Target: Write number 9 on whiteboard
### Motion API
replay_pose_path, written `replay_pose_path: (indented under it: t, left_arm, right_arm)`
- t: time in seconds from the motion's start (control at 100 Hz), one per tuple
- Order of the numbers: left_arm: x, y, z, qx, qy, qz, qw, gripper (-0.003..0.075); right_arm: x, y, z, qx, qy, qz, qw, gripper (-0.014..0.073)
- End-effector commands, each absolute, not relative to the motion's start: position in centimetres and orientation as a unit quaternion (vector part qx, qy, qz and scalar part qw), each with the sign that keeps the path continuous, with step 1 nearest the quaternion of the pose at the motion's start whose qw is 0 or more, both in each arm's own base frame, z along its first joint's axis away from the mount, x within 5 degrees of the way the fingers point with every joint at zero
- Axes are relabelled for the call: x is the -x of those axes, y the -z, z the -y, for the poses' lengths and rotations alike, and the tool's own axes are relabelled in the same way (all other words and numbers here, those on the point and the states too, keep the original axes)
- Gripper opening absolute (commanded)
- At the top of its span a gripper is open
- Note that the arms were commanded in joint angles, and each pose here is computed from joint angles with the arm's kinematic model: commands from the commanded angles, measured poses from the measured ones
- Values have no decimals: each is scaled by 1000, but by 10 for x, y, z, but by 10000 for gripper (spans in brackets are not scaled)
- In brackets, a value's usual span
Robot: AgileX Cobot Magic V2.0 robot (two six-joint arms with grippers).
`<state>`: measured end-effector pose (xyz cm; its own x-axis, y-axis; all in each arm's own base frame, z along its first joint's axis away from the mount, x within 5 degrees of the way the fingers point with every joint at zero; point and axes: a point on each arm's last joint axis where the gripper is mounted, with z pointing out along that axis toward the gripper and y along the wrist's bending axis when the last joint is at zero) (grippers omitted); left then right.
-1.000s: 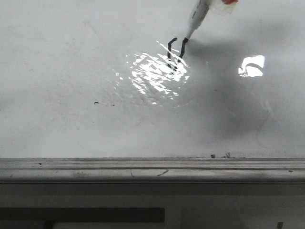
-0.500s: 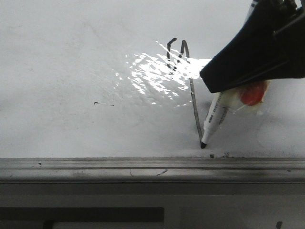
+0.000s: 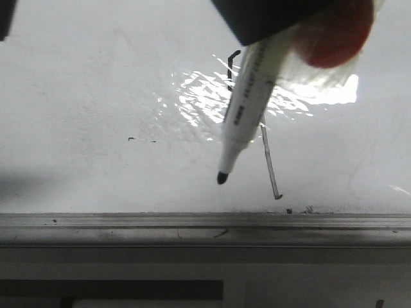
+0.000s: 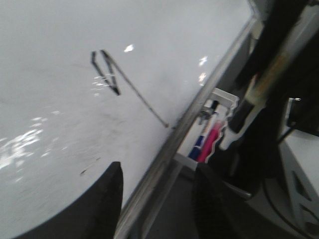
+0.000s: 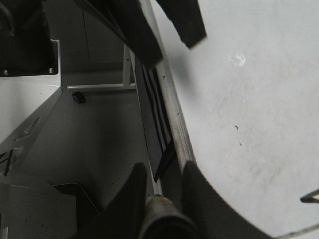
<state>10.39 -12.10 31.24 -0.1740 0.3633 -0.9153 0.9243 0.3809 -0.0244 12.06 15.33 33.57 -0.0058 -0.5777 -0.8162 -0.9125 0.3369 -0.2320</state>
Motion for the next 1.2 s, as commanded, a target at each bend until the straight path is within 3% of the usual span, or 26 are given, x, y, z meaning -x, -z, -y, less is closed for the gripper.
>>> replay_pose_path:
  t: [0.0,0.16,0.27,0.46,0.83,0.92,1.05,1.19]
  left_arm:
    - [-107,-320,141,-475,366,-658,455,295]
    - [-107,-302,170,-554,373,-609,428,295]
    - [-106,-290,183,-581,371,-600,405,294]
    - [-115,-281,192,-552,379,-629,395,294]
    - [-116,-289,195,-499,425,-639,402,288]
    - [-116,-289,195,-499,427,-639,401,206]
    - [-116,-288,195,-501,425,-639,401,-24]
    - [-116,-288,195,-502,424,-638,400,-20]
  right_arm:
    - [-123,-354,-161,532,-188,-653,505,-41]
    - [-124,-356,-165,531,-186,-643,520,-41]
    - [-124,-356,-165,531,-186,-643,520,-41]
    - [-123,-355,-165,535,-187,-644,514,-41]
    - [-123,-349,-170,547,-190,-647,495,-41]
    - [-123,-347,-172,548,-191,-650,490,-41]
    - [-122,-348,-173,548,-195,-648,491,-41]
    - [-120,-348,-175,549,-203,-647,490,-41]
